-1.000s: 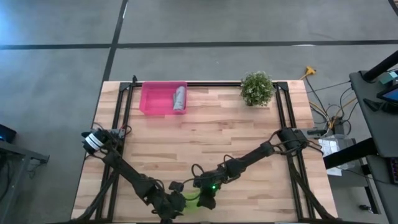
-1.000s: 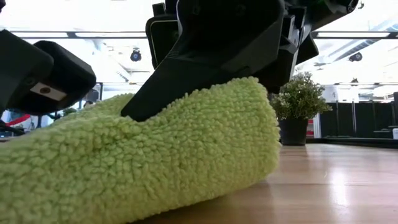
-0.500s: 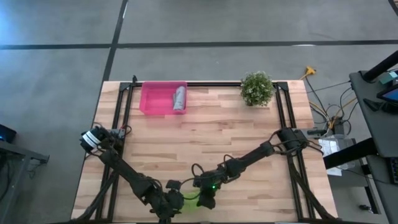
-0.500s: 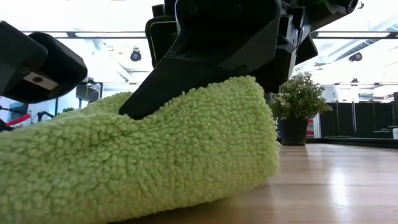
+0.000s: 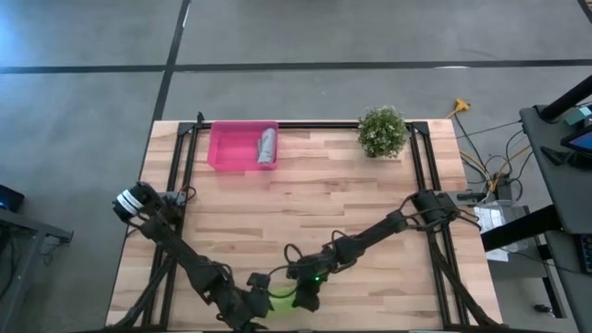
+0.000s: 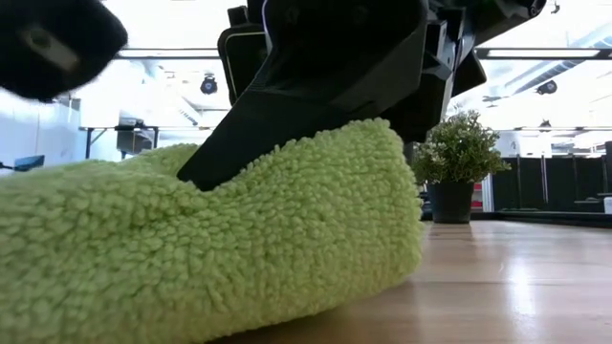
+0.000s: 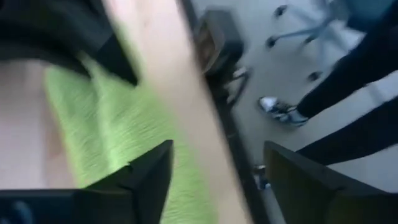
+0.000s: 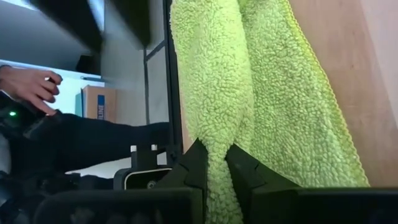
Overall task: Roll microfiber towels into tight, uniform cylinder then place into a basket
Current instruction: Roll the green microfiber cloth
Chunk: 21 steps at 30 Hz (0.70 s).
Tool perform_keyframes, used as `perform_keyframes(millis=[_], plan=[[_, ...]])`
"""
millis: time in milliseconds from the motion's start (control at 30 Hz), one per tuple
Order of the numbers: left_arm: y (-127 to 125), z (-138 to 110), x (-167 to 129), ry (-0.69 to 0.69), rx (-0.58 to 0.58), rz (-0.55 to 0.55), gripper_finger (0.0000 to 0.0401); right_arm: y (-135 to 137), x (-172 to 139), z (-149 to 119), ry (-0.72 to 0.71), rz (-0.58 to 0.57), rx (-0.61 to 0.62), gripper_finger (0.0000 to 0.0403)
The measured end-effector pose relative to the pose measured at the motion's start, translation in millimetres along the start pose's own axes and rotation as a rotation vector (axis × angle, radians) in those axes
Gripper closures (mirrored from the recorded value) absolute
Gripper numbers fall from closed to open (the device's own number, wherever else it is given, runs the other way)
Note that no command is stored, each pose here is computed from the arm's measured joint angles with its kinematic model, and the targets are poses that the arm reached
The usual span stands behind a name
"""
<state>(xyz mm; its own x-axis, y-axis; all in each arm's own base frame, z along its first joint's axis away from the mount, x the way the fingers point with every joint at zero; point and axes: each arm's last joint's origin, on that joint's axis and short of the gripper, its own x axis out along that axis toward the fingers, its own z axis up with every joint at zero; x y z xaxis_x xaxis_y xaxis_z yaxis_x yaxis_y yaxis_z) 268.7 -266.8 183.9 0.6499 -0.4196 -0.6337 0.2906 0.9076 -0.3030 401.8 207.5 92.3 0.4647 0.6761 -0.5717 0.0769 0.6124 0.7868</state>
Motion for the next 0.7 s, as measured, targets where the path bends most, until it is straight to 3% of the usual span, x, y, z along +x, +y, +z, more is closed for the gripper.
perform_keyframes(millis=[133,267,467,700], plan=[[13.4,-16.8,13.9,0.075,0.012,0.100,0.0114,5.5,0.0,3.5,-0.001,0.004,-0.002,0.0382],[16.3,-23.2,23.4,0.099,-0.049,0.100,0.0078,10.0,-1.2,5.8,-0.005,0.009,-0.012,0.0382],[12.4,-17.6,21.1,0.089,-0.193,0.074,0.0070,8.3,-1.2,4.1,-0.015,-0.040,-0.014,0.0382],[4.9,-8.2,17.8,0.062,-0.201,0.049,0.0070,7.1,-1.0,3.6,-0.035,-0.067,-0.024,0.0382]])
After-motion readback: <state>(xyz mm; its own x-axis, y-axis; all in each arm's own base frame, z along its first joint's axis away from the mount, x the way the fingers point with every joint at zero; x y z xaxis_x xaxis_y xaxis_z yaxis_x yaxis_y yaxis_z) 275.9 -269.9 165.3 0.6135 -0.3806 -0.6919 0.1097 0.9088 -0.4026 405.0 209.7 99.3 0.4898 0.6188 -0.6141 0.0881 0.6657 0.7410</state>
